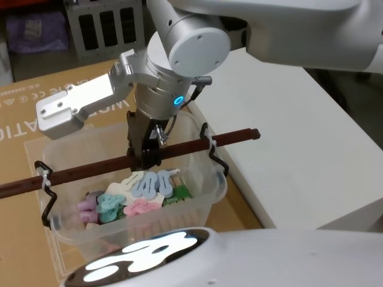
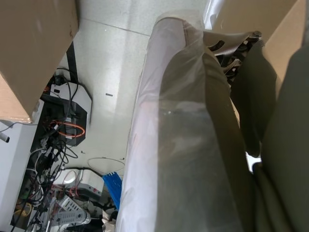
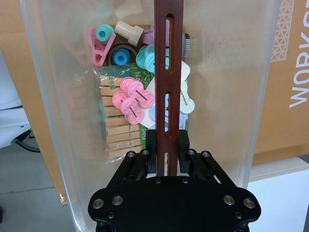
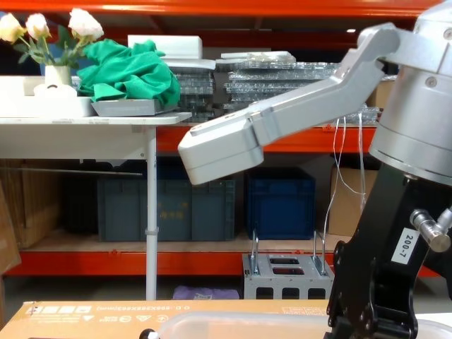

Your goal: Use one hand to grasp the basket and place it at the designated location.

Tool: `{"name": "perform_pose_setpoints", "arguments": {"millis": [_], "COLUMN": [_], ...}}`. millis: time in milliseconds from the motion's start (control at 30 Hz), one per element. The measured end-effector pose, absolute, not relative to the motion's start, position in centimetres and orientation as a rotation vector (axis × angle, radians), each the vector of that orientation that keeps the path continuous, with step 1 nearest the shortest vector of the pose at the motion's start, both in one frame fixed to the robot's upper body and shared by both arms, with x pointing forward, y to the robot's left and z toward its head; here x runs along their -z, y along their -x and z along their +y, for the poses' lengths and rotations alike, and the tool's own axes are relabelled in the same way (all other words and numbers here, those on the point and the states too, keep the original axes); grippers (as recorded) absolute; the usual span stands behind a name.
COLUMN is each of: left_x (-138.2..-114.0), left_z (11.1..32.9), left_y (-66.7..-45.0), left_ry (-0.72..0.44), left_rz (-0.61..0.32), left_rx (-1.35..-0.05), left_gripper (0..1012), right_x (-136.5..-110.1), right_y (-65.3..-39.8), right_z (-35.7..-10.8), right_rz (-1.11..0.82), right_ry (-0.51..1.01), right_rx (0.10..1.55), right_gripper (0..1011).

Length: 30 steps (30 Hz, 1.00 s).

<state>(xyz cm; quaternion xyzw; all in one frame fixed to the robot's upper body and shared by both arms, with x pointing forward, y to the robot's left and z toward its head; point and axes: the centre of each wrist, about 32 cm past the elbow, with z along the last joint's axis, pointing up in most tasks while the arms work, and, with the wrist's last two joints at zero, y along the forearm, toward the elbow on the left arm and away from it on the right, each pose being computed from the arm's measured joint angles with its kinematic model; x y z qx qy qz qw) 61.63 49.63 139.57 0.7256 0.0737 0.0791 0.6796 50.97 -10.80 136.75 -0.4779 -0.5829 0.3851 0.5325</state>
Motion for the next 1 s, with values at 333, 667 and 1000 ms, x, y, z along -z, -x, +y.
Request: {"name": "perform_pose_setpoints", "arguments": {"millis": [333,667,1000], "left_x": [-139.6,-139.6,-139.6], "left_z": [49.6,49.6,49.6], "left_y": [-61.6,-61.6,-61.6], "left_ry": [-1.629,-1.629,-1.629], "left_rz": [0.165,0.165,0.165], "left_rx": [-0.178,-0.178,-0.178], "left_gripper": [0,0,0], "right_x": [-137.4,-138.9,-140.8], "right_y": [-50.9,-50.9,-51.2], "right_z": [-11.2,-12.2,-13.5], "right_rz": [-1.393,-1.399,-1.4], "right_ry": [1.133,1.121,1.113], "right_rx": [-0.901,-0.861,-0.822], "right_gripper": [242,242,242]}}
